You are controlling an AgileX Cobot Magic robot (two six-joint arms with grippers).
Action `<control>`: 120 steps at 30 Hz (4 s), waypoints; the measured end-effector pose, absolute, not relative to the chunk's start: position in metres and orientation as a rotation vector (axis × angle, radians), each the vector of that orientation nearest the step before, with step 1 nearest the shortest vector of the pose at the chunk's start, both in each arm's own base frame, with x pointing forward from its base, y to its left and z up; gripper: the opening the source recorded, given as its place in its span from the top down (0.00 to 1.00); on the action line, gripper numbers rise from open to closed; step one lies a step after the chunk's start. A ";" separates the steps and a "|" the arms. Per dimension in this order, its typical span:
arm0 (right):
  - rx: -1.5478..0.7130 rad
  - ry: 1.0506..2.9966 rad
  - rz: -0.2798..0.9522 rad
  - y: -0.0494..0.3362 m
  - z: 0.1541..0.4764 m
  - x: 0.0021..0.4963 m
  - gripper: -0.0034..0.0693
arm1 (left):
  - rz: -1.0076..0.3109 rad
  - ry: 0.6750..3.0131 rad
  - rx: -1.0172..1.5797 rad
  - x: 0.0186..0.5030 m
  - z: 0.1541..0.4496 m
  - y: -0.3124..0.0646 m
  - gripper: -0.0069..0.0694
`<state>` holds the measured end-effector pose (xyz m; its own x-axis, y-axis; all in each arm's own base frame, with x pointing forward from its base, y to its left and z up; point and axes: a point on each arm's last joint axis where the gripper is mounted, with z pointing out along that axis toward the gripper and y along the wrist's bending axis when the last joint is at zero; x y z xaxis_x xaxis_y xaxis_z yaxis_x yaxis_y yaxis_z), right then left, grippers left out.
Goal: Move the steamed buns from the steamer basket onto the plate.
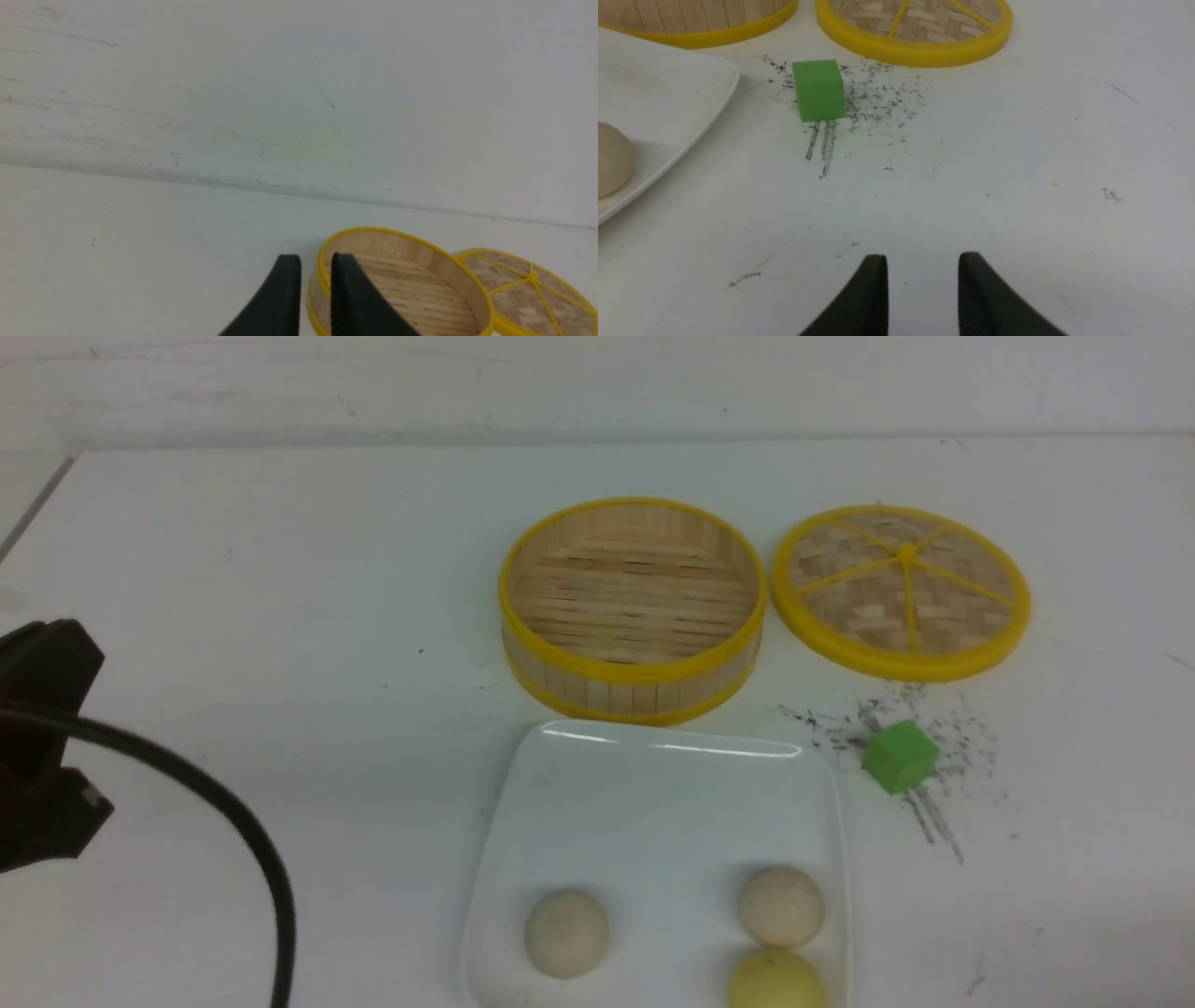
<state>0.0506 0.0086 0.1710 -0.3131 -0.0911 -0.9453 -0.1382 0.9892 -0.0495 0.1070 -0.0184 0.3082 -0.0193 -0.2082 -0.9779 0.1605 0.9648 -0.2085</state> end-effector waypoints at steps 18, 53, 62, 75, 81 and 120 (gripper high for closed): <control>-0.166 1.892 0.046 0.009 0.171 0.051 0.62 | -0.278 1.573 0.048 0.106 0.307 -0.023 0.74; -0.164 1.892 0.045 0.008 0.171 0.051 0.62 | -0.060 1.827 0.055 0.075 0.249 -0.006 0.71; -0.162 1.893 0.042 0.008 0.171 0.051 0.62 | -0.038 1.700 -0.107 0.059 0.188 0.002 0.70; -0.161 1.893 0.043 0.008 0.171 0.051 0.62 | 0.009 1.873 -0.093 0.052 0.172 0.002 0.67; -0.161 1.893 0.043 0.008 0.171 0.051 0.62 | 0.030 1.876 -0.080 0.052 0.172 0.003 0.67; -0.162 1.893 0.042 0.008 0.171 0.051 0.62 | 0.067 1.877 -0.057 0.052 0.172 0.004 0.62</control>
